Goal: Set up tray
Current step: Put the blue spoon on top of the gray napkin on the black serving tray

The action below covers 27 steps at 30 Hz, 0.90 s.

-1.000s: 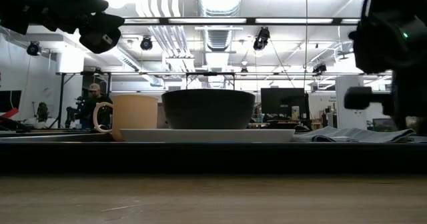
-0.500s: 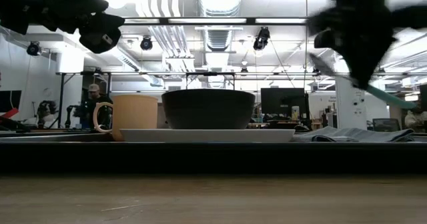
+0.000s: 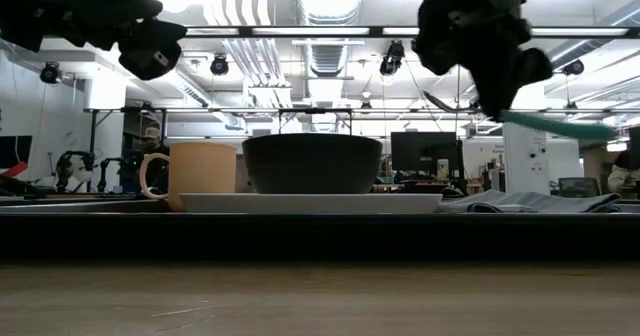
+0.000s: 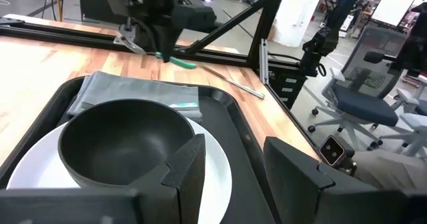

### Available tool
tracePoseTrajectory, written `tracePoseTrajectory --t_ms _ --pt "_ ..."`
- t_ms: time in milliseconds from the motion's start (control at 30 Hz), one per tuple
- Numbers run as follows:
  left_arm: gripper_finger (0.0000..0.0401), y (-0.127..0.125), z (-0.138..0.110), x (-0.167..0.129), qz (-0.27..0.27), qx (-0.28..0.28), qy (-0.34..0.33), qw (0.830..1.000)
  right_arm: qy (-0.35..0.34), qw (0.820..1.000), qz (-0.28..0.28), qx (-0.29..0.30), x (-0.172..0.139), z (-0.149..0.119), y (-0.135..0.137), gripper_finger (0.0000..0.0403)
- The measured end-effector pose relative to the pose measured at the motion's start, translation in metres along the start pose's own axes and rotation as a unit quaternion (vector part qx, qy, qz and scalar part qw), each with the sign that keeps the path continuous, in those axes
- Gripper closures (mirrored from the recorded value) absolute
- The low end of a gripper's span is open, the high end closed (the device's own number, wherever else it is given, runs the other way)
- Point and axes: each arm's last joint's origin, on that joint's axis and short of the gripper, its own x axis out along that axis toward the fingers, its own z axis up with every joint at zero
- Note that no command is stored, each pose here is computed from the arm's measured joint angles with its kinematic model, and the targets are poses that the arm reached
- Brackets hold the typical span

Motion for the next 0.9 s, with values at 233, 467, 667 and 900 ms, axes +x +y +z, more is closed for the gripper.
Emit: tracePoseTrajectory --t_ms 233,467,667,900 --pt "0.0267 0.000 0.000 0.000 0.000 -0.045 0.000 0.999 0.051 0.993 -0.001 0.102 0.011 -0.005 -0.007 0.0377" --pt "0.0267 0.000 0.000 0.000 0.000 -0.047 0.000 0.999 0.009 0.977 0.043 0.207 0.028 0.006 -0.019 0.0377" --pt "0.0267 0.000 0.000 0.000 0.000 -0.048 -0.001 0.999 -0.008 0.961 0.050 0.272 0.056 0.005 -0.035 0.0377" --pt "0.0267 0.000 0.000 0.000 0.000 -0.076 -0.001 0.997 0.010 0.954 0.006 0.301 0.055 -0.001 -0.046 0.0377"
